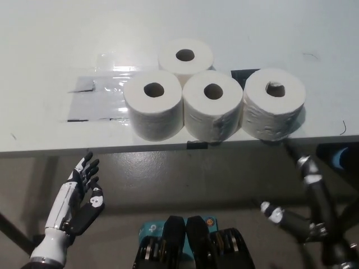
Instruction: A few rolls of toilet paper are kept infront of the robot and the robot uses its right hand to lift one of the rolls and and places it on top of the other rolls to stack it.
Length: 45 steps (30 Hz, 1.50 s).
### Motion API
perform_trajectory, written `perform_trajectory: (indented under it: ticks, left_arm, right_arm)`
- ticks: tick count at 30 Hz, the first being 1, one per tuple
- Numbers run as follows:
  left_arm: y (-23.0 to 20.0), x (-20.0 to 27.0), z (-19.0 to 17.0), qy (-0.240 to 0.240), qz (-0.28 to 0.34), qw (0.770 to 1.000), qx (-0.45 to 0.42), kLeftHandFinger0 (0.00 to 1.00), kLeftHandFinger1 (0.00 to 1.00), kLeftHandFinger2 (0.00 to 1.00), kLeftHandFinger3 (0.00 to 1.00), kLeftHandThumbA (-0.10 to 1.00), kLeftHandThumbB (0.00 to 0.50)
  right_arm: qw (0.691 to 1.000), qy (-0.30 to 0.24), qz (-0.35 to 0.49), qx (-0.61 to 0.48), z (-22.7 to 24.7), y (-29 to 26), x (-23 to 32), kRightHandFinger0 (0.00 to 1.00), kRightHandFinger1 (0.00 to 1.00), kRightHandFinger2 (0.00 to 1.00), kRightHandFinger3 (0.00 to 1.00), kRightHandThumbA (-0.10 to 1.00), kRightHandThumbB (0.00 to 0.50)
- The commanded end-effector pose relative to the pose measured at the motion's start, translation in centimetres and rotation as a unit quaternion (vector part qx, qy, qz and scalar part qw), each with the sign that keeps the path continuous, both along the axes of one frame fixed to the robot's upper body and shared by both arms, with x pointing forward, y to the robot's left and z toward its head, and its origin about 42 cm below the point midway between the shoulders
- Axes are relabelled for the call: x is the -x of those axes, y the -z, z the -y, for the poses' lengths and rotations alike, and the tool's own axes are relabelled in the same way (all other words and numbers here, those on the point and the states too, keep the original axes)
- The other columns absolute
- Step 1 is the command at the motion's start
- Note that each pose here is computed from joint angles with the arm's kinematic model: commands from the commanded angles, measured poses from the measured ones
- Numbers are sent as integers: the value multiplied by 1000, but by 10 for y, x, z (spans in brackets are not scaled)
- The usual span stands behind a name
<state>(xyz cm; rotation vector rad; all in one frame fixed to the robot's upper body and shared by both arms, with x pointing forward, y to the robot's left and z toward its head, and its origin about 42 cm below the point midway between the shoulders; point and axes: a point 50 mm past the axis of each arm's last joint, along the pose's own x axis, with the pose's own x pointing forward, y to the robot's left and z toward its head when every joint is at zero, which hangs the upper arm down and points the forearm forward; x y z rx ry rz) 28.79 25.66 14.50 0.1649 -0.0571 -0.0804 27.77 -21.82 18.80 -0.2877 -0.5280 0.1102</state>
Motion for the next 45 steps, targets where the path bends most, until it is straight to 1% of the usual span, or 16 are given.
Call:
perform_trajectory:
  ticks: [1,5,7,9,10,14,19,24,27,29,32,34,35,36,39,45]
  left_arm:
    - [-14,2,-2,2,29,1000,3,1000,1000,1000,1000,74,169]
    - [-13,5,-2,2,29,1000,10,1000,1000,1000,1000,135,161]
    - [-13,5,-2,8,33,999,23,1000,1000,1000,1000,253,159]
    - [-12,5,-2,12,38,999,24,1000,1000,1000,1000,591,195]
    - [-11,5,-1,12,39,999,25,1000,1000,1000,1000,777,226]
    - [-9,7,0,16,38,999,29,1000,1000,1000,1000,995,216]
    - [-5,11,1,13,34,999,29,1000,1000,1000,1000,1000,239]
    - [-8,9,2,14,37,999,30,1000,1000,1000,1000,1000,230]
    - [-9,8,1,16,40,999,32,1000,1000,1000,1000,1000,229]
    - [-10,8,1,16,39,999,32,1000,1000,1000,1000,1000,232]
    - [-10,8,3,18,40,998,34,1000,1000,1000,1000,1000,215]
    - [-9,9,3,20,44,998,39,1000,1000,1000,1000,1000,165]
    - [-9,9,3,22,46,998,40,1000,1000,1000,1000,1000,180]
    - [-9,9,3,22,47,998,41,1000,1000,1000,1000,1000,323]
    - [-7,14,2,19,41,998,51,1000,1000,1000,1000,1000,472]
    - [-3,16,3,20,41,997,61,1000,1000,1000,1000,1000,500]
  right_arm:
    - [977,20,211,39,42,-177,1,1000,1000,1000,1000,790,349]
    - [976,31,180,120,71,-243,-43,1000,1000,1000,1000,843,358]
    - [974,31,164,151,79,-265,-63,1000,1000,1000,1000,865,343]
    - [976,40,113,180,86,-297,-98,1000,1000,1000,1000,903,375]
    - [977,39,100,185,87,-306,-114,1000,1000,1000,1000,860,355]
    - [972,47,29,228,81,-335,-168,1000,1000,1000,1000,830,337]
    - [949,30,-64,307,67,-356,-222,1000,1000,1000,1000,733,372]
    - [911,34,-154,381,48,-362,-253,1000,1000,1000,1000,771,398]
    - [883,16,-203,423,36,-358,-272,1000,1000,1000,1000,752,361]
    - [869,9,-227,441,34,-351,-279,1000,1000,1000,1000,756,393]
    - [845,5,-258,469,33,-342,-285,1000,1000,1000,1000,817,393]
    - [832,-5,-265,487,31,-337,-289,1000,1000,1000,1000,844,412]
    - [827,-11,-270,492,30,-333,-290,1000,1000,1000,1000,849,396]
    - [826,-14,-276,491,30,-330,-291,1000,1000,1000,1000,846,395]
    - [816,-19,-289,500,24,-316,-296,1000,1000,1000,1000,844,400]
    - [800,-37,-308,513,20,-312,-300,1000,1000,1000,1000,837,381]
